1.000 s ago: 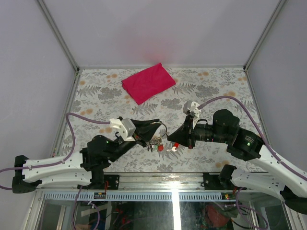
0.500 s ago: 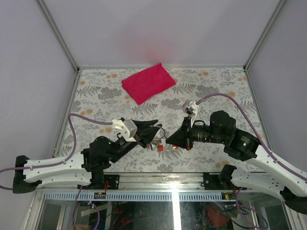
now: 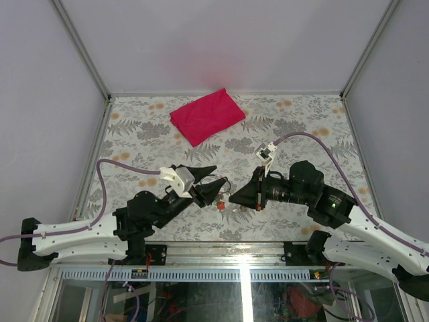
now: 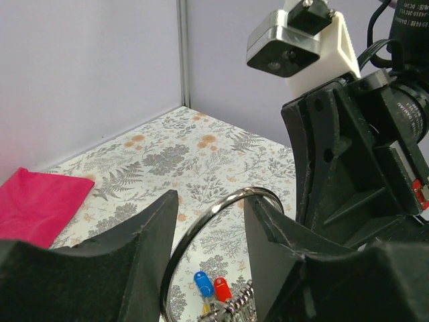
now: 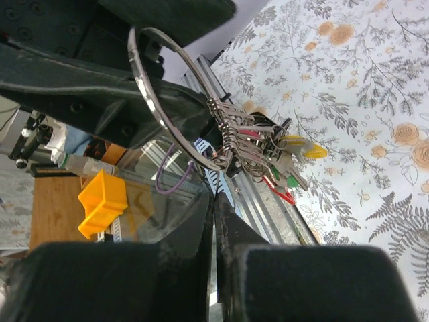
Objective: Put the keys on the keyring
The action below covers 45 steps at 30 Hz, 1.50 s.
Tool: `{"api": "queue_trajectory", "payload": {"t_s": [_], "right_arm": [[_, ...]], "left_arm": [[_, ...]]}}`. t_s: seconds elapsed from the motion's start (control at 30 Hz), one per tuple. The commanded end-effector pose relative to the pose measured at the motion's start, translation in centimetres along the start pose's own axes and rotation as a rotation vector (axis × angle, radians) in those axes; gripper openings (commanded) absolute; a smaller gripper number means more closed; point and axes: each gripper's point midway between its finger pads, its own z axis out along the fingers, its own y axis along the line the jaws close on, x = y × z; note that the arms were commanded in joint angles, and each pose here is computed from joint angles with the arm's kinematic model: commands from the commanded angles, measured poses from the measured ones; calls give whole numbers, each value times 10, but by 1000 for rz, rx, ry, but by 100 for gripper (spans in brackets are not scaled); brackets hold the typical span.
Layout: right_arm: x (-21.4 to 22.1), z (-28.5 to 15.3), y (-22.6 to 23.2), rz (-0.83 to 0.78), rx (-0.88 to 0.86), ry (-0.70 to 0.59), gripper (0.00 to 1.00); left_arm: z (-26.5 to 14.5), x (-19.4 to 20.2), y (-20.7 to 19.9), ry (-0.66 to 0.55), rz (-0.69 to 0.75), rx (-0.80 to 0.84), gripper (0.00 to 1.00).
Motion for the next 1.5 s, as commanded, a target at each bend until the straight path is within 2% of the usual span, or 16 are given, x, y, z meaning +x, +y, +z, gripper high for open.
{"api": "queue_trajectory", "payload": {"t_s": [0.0, 0.13, 0.23, 0.57, 0.7, 1.2, 1.47], "right_arm": [[-22, -2, 10, 52, -19, -100, 0], [-22, -3, 10, 69, -5, -93, 0], [-22, -5, 8, 79, 16, -85, 0], [-29, -6, 7, 155, 91, -58, 0], [-29, -6, 7, 178, 111, -44, 0], [-31, -1, 21, 258, 80, 6, 0], [-31, 0, 29, 266, 49, 37, 0]], "left_arm": [[-5, -16, 8, -37, -9, -29, 48], [-13, -20, 14, -34, 4, -43, 53], [-19, -19, 17, -26, 26, -37, 54], [-36, 7, -1, 8, 123, 119, 53], [-36, 23, -9, 36, 164, 168, 56], [-27, 27, -13, -108, 399, 205, 58], [-15, 14, -17, -164, 461, 197, 58]]}}
